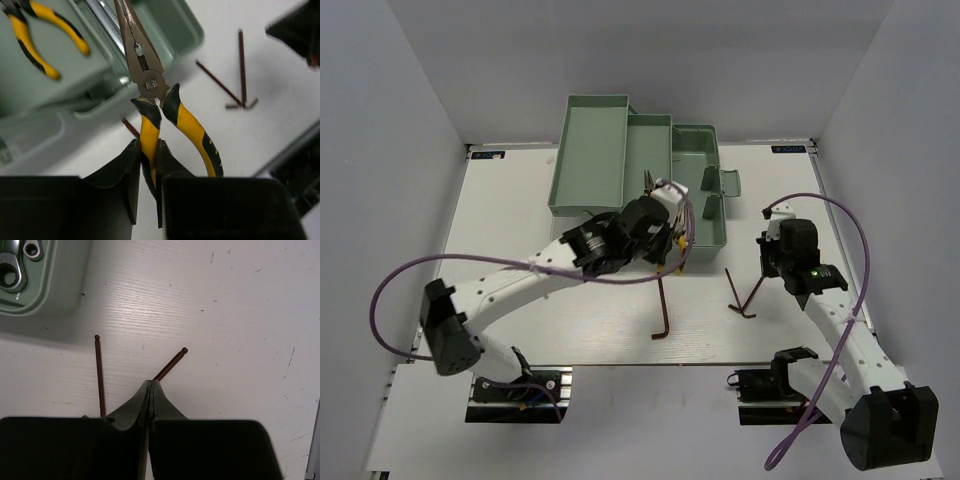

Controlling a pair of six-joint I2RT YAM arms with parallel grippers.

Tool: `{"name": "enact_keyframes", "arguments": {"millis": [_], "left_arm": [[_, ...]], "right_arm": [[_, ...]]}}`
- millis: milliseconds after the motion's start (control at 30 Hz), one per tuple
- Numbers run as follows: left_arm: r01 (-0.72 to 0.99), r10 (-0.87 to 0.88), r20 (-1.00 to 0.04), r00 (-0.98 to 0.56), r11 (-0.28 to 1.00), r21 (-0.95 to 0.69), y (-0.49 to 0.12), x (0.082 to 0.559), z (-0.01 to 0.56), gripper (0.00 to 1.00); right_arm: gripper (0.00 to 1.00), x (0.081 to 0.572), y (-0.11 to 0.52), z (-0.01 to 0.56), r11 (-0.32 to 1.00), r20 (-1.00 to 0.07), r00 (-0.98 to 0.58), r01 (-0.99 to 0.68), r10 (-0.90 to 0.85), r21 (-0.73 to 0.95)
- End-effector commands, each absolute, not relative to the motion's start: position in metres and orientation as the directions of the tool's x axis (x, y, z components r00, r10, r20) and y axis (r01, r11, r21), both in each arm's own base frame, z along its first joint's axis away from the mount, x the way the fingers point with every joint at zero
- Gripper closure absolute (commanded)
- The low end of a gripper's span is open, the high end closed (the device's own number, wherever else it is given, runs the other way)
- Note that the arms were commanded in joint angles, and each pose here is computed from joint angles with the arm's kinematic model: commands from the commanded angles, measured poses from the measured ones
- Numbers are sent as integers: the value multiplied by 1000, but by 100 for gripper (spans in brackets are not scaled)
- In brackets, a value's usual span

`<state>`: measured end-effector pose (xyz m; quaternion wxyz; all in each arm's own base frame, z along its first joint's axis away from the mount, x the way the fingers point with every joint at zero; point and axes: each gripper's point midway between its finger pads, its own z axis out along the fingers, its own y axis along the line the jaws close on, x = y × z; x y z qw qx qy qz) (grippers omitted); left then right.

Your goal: Sort the tools into containers

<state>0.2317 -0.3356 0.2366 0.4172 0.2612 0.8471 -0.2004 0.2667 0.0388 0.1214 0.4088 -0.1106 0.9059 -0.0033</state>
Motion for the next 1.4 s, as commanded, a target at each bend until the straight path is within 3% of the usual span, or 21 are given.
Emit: {"name": "enact_keyframes", "arguments": {"millis": [0,100,133,233,533,800,867,967,1000,1033,1133,1300,1367], "left_arm": [[511,176,-884,-434,856,-81,-336,295,280,100],[459,157,-881,-446,885,-74,-337,336,279,100],[444,148,-882,-447,893,-76,-342,351,279,100],[391,124,-880,-458,917,-74,-333,381,285,100],[333,199,-835,-514,943,20,-314,457,255,100],[299,246,-794,-556,951,85,-283,474,231,99],[312,254,-783,-568,947,81,-285,472,219,91],[337,243,-796,-555,940,52,-290,469,224,56],[352,248,-800,-547,935,49,-293,469,226,39],[358,236,-813,-532,933,37,-295,469,237,36],[369,230,-829,-509,929,31,-297,470,255,28],[438,217,-862,-458,899,-6,-307,447,285,27],[514,184,-898,-400,856,-54,-307,420,322,27]], "right_arm": [[100,268,36,125,981,-760,-626,-180,-175,-77],[92,267,34,121,977,-756,-627,-194,-191,-87],[81,267,34,120,975,-753,-627,-201,-200,-92],[61,265,34,119,975,-753,-628,-207,-199,-85],[51,264,32,115,975,-743,-640,-206,-195,-79],[28,264,32,110,974,-730,-655,-215,-194,-66],[28,262,33,108,973,-720,-666,-221,-195,-59],[36,260,35,107,973,-710,-678,-229,-190,-41],[40,260,34,106,972,-708,-679,-230,-193,-44],[49,255,44,103,961,-700,-687,-278,-195,5],[58,245,59,97,933,-673,-708,-354,-217,71],[62,235,71,84,887,-642,-716,-446,-275,118],[67,235,66,80,899,-616,-737,-426,-279,103]]}}
